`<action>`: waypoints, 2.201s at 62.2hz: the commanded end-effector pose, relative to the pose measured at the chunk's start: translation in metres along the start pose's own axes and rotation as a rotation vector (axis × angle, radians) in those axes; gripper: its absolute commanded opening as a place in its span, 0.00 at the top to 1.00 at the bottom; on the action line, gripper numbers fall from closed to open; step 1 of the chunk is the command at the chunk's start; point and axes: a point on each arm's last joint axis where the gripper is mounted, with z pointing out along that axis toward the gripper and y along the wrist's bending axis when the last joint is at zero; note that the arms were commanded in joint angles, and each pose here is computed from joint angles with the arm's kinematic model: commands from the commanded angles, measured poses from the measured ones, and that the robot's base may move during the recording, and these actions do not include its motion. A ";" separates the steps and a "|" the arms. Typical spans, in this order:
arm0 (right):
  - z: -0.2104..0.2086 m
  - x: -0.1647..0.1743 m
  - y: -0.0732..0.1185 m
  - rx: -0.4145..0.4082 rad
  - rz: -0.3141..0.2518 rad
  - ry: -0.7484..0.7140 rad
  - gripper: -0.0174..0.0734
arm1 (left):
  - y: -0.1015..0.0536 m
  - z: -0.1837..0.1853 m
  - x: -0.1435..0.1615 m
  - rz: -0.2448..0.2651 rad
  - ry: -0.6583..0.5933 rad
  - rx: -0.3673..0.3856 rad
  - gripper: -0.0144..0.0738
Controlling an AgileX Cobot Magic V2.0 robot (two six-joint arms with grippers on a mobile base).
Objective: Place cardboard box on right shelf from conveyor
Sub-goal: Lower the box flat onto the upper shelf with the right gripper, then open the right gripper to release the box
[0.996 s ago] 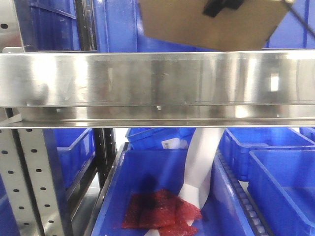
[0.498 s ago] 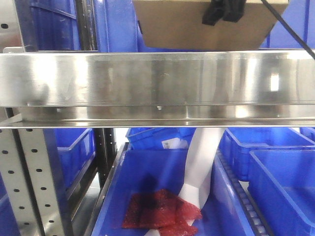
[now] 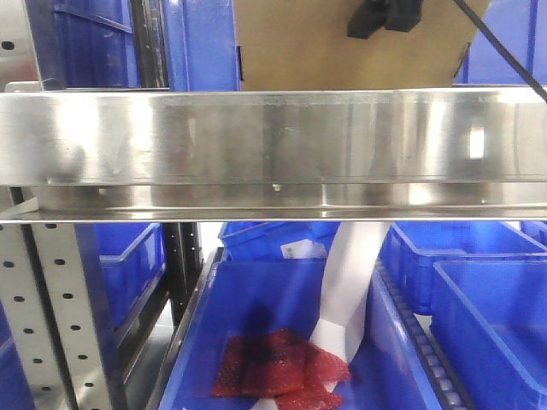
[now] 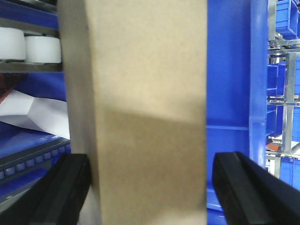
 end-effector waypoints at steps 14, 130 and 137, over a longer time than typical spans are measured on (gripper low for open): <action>-0.052 -0.021 -0.029 0.115 0.001 -0.077 0.12 | 0.000 -0.001 -0.006 -0.008 -0.087 -0.003 0.97; -0.259 0.118 0.159 0.598 1.077 -0.392 0.75 | 0.000 -0.001 -0.006 -0.008 -0.087 -0.003 0.97; -0.259 0.118 0.159 0.597 1.078 -0.390 0.75 | 0.000 -0.001 -0.006 -0.008 -0.087 -0.003 0.97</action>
